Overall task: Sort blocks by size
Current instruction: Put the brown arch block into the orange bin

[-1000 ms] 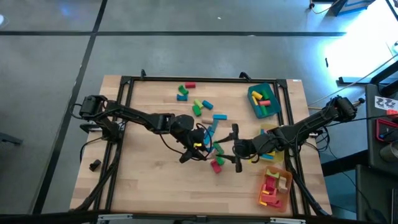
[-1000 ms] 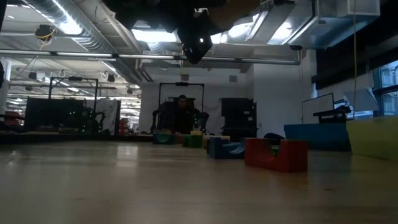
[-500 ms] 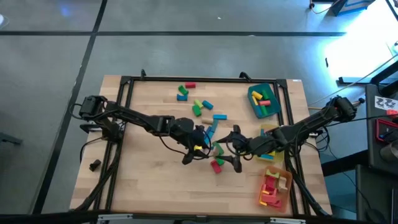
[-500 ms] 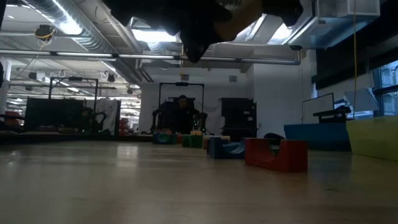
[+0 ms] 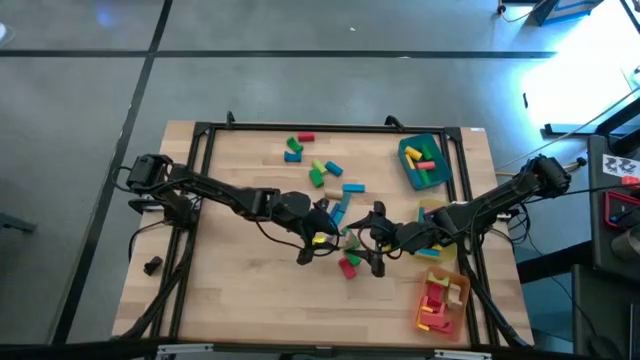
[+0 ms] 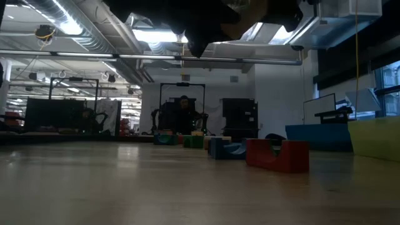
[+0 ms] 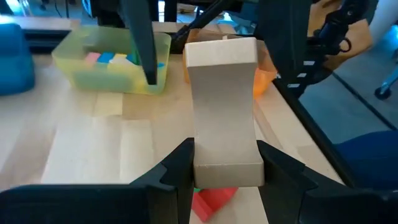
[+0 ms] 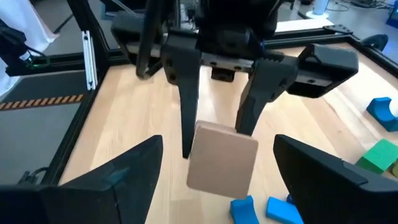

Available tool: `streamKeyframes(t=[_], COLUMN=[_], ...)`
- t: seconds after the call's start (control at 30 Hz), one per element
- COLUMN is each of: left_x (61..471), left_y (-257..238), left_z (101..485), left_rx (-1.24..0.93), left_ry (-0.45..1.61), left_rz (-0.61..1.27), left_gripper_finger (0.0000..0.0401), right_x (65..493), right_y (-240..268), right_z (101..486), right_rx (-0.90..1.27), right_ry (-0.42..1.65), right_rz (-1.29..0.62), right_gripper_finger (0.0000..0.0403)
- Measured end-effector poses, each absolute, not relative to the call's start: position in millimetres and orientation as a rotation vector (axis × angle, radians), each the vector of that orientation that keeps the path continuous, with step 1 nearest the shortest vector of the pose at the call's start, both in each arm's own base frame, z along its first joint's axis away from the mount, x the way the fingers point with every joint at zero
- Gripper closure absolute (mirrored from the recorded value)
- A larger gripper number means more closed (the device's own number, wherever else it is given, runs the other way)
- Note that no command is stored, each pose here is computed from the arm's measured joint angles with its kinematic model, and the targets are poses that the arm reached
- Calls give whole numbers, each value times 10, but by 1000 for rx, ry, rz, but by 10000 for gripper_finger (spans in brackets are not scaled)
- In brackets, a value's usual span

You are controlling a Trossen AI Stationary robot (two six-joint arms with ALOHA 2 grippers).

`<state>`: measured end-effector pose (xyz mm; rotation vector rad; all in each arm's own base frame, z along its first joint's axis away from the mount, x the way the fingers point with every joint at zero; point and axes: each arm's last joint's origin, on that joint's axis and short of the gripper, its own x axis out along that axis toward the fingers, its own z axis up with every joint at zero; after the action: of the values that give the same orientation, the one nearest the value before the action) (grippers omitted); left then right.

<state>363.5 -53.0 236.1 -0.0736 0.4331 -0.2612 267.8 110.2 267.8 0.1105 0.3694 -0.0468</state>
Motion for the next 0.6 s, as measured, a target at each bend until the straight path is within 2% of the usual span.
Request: streamKeyframes(t=[0.2,0.3,0.43,0.6], left_x=[3643,3641,3639,3638], left_y=[-578,-590,-596,-593], left_z=[2400,2397,2394,2391], left_rx=[-11,17,34,34], left_ry=[383,382,383,386], left_rz=[-272,-271,-272,-267], left_gripper_finger=[274,274,274,274], right_x=[2696,2702,2716,2725], right_y=[1107,1111,1119,1126], right_z=[2654,2635,2619,2606], right_rx=[106,104,104,106], right_ry=[372,382,384,389], right_rz=[-56,-54,-50,-41], right_gripper_finger=[97,114,161,240])
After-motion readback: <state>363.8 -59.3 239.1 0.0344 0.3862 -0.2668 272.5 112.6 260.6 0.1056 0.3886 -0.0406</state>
